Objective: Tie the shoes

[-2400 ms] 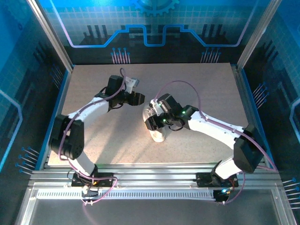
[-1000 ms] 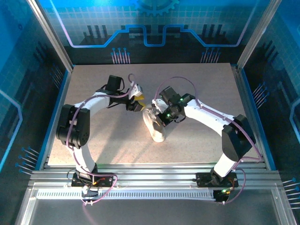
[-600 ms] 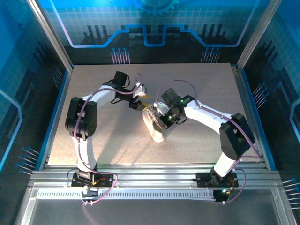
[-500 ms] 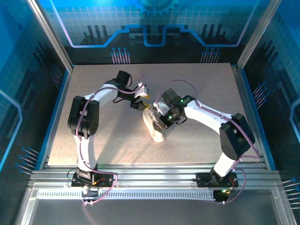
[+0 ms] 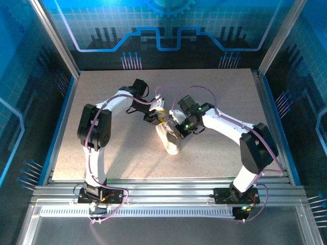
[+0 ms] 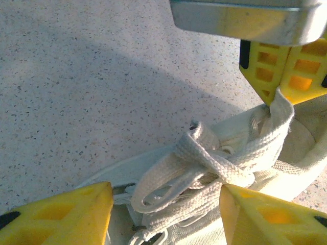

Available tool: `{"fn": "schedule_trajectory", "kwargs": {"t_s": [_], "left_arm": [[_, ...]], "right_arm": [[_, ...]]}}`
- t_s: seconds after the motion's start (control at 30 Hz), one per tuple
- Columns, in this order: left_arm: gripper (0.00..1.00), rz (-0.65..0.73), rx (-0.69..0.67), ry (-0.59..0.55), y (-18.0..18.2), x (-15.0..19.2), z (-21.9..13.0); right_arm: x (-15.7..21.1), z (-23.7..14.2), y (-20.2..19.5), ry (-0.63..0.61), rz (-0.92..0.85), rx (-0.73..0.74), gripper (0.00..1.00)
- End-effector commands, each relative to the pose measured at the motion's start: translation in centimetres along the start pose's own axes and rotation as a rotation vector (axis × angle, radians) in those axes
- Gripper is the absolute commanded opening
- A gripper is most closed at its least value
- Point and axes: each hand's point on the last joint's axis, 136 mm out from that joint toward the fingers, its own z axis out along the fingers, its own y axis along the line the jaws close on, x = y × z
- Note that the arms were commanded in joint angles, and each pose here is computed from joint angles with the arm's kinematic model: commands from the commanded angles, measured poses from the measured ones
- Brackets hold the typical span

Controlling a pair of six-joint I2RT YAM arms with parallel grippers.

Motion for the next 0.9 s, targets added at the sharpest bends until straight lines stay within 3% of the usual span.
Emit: {"fn": "schedule_trajectory", "kwargs": {"t_s": [0.0,0.17,0.37,0.4,0.87], "left_arm": [[0.57,0.032,0.05,0.04,-0.9,0.7,0.9],[0.46,0.047,0.065,0.059,-1.1,0.7,1.5],[0.03,0.049,0.04,0.085,-1.3,0.6,1.2],[0.0,0.051,0.026,0.089,-1.3,0.5,1.0],[0.0,-0.011,-0.122,0.127,-2.8,0.2,-1.4]], "right_arm": [[0.1,-0.6,-0.2,0.001,0.008,-0.004,0.05],[-0.2,-1.2,-0.2,-0.008,0.007,0.0,0.05],[-1.0,-2.0,-0.6,-0.027,0.011,0.006,0.05],[-1.1,-2.1,-0.8,-0.026,0.012,0.008,0.05],[-3.0,-2.4,-4.2,-0.012,-0.012,0.014,0.03]]}}
